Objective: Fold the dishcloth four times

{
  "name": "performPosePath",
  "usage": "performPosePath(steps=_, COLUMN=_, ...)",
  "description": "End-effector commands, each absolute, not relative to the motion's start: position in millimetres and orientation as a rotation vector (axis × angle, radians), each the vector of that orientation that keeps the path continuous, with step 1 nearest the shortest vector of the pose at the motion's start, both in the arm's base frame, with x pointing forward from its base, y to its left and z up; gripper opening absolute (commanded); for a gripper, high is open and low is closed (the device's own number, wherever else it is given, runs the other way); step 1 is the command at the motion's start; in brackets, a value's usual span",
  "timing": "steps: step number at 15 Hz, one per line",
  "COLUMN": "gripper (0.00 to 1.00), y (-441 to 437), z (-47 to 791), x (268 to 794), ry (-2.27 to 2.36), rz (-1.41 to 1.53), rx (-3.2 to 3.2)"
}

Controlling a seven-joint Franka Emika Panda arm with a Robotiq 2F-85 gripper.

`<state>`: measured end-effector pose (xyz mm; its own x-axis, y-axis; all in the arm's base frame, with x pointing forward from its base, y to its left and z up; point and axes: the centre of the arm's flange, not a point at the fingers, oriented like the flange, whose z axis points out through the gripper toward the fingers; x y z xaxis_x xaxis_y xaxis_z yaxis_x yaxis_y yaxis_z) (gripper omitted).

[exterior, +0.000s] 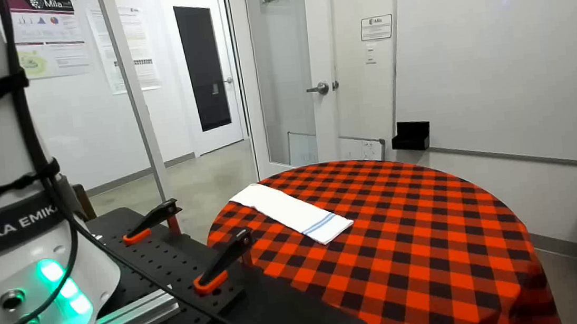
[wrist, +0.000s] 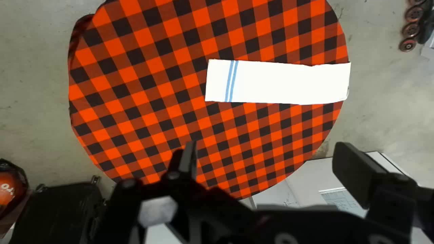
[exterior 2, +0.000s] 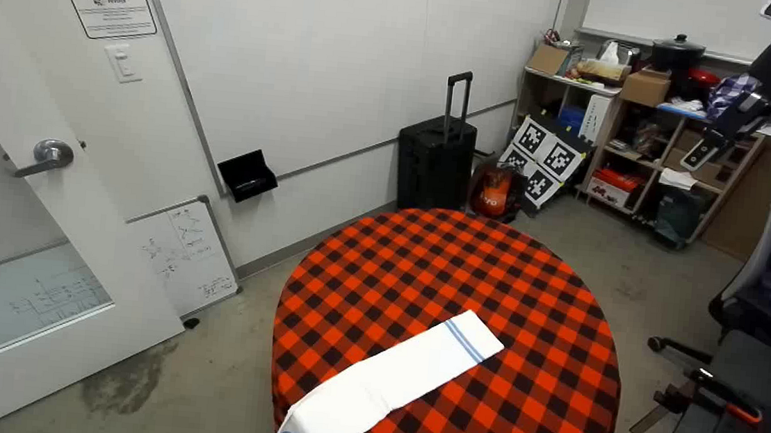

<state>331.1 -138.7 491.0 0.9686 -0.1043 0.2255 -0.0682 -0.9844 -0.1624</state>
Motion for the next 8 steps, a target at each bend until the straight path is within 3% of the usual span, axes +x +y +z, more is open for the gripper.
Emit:
performPosePath(steps=1, gripper=1.0, y=-138.7, z=491.0, x=331.1, ry=0.131, rz=-0.352, rx=-2.964)
performPosePath(steps=8, gripper=1.0, y=-137.9, z=488.7, x=333.8, ry=0.135, rz=-0.361, rx=-2.978)
